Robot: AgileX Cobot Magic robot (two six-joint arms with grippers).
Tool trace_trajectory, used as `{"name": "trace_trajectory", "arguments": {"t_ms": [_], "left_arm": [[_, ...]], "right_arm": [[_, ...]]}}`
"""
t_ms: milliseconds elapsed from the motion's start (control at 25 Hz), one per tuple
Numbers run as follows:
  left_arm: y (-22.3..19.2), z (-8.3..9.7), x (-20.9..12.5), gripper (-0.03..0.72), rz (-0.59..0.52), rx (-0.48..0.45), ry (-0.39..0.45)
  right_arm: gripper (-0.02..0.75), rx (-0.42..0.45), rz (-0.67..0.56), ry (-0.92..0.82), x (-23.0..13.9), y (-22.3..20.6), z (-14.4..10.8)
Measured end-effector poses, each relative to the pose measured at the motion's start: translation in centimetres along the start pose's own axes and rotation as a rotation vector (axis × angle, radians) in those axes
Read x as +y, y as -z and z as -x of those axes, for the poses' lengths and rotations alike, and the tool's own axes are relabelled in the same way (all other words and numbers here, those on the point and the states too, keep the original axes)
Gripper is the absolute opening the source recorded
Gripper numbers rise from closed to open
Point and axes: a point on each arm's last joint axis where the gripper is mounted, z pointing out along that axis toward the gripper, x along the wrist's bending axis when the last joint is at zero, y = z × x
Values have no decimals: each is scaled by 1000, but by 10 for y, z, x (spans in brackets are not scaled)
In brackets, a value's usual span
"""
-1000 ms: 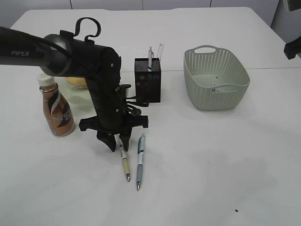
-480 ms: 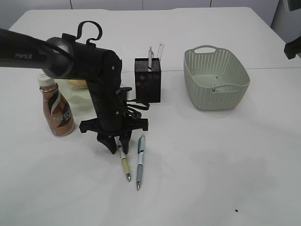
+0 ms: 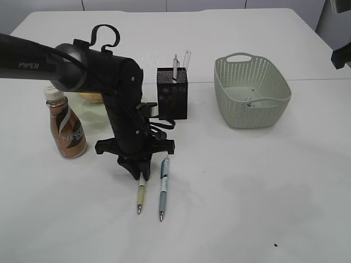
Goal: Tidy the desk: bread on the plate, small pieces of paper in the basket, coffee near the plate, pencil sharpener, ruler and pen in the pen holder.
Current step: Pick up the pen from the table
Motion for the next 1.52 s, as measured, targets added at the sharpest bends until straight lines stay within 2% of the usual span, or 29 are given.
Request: {"name": "trace_trajectory", "arguments": {"t_ms": [80,160,440,800,1000,1520], "left_arm": [[0,0,0,85,-2,-1,-30],[0,1,0,73,-2,-1,-50],[0,1,-2,71,-25,6,-98],[7,-1,-6,69,-143,62,-155],[22,6,5,68,-93,39,-184],[23,6,7,68,-76,45,-195]], "right_arm": [[291,0,0,0,0,0,0],[291,0,0,0,0,0,0],[290,0,0,0,0,0,0],[291,0,0,0,0,0,0],[291,0,0,0,0,0,0],[291,0,0,0,0,0,0]]}}
